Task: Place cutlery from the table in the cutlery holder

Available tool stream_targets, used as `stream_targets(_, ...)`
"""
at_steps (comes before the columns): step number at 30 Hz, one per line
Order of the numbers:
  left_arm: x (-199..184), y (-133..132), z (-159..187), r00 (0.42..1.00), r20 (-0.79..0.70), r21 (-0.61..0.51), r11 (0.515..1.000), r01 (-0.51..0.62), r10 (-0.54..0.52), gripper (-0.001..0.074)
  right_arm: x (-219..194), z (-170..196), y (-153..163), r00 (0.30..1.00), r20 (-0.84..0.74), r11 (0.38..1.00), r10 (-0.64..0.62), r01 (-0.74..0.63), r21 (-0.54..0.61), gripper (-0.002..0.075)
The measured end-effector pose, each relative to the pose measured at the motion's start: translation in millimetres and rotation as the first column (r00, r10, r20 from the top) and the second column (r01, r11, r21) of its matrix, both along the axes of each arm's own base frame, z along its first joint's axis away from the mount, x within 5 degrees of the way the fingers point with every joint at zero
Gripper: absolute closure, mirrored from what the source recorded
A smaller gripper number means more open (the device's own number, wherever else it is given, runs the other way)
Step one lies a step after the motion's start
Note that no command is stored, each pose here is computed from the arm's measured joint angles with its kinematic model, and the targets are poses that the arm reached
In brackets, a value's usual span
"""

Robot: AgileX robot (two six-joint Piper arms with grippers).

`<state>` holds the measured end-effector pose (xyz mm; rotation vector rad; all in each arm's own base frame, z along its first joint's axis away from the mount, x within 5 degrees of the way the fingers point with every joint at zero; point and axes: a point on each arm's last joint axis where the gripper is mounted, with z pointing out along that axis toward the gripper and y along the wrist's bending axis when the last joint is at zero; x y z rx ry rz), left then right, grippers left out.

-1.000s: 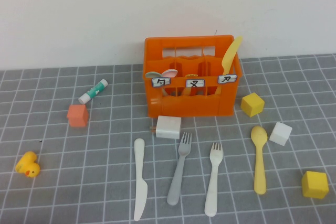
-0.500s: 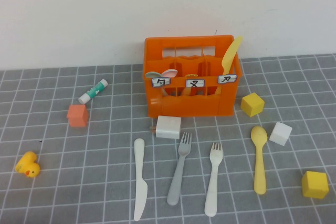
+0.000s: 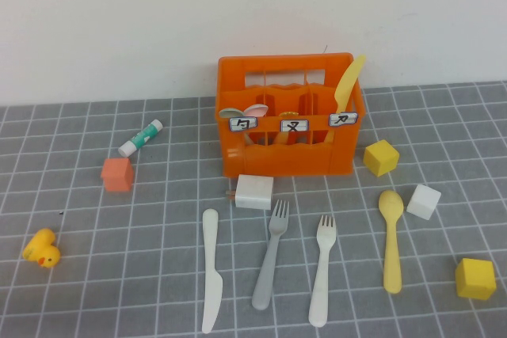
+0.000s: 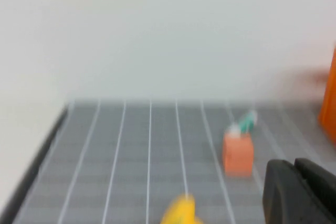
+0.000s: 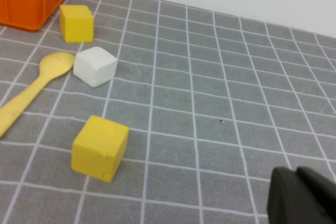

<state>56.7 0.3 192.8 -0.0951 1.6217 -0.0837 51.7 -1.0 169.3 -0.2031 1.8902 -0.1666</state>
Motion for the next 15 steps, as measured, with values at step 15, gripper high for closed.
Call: stream_targets(15,-7.9,-0.8,42.4,0.888,0.46,-0.053,0.998,0.033,-0.005,0.0736,4.8,34.9,0.4,0.922,0.385,0.993,0.043,0.005,-0.122,0.0729)
